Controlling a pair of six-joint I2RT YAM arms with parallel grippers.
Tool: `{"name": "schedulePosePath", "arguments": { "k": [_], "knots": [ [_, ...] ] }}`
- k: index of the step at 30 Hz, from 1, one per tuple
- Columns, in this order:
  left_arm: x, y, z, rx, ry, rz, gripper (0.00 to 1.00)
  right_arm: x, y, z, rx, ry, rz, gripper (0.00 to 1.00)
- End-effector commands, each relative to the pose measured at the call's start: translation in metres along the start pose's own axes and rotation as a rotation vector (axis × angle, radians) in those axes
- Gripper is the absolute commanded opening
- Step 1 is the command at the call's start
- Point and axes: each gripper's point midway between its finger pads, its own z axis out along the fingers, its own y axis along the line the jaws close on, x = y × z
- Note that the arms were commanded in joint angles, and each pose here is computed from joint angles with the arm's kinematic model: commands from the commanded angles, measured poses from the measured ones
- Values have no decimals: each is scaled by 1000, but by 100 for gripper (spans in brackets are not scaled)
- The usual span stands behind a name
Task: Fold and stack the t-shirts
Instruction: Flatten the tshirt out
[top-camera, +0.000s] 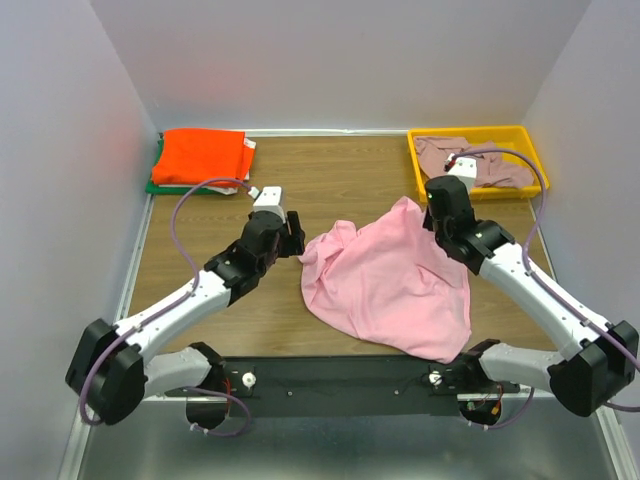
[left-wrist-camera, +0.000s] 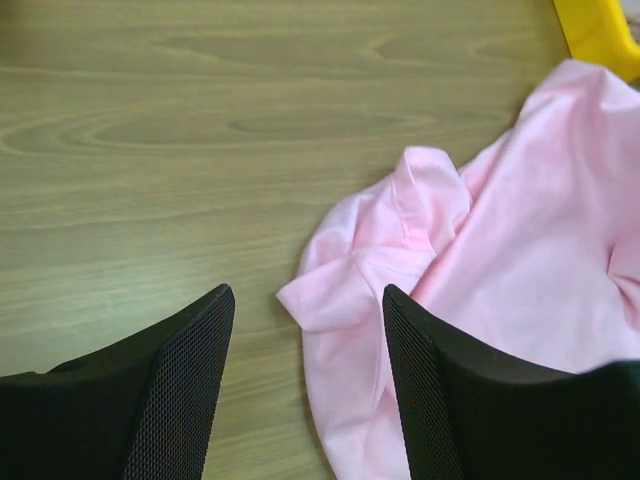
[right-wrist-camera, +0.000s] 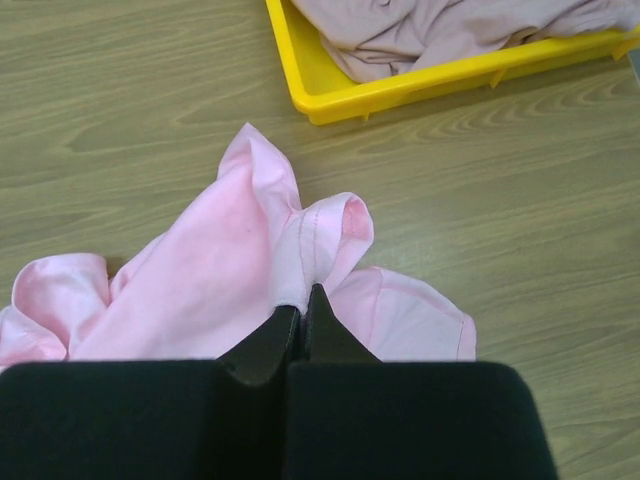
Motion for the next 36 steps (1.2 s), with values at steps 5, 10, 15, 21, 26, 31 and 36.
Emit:
{"name": "schedulePosePath", "arguments": {
  "k": [5,10,15,21,26,31,36],
  "knots": [
    [15,-58,25,261,61,-31,69,19,8,14,5,39,27,0],
    [33,-65,38,291,127,-17,69,34,9,18,-1,71,23,0],
    [72,-51,60,224,226,19,69,36,9,17,-10,76,30,0],
    [94,-47,75,199,285,50,58,40,10,17,-17,85,33,0],
    [68,-36,72,113,218,70,0,23,11,13,-20,48,28,0],
    [-16,-12,22,-39,10,45,0,-35,-1,-12,-7,-97,47,0],
    [-75,4,-49,-51,-186,-79,0,-106,-30,-60,29,-283,113,0]
  ]
}}
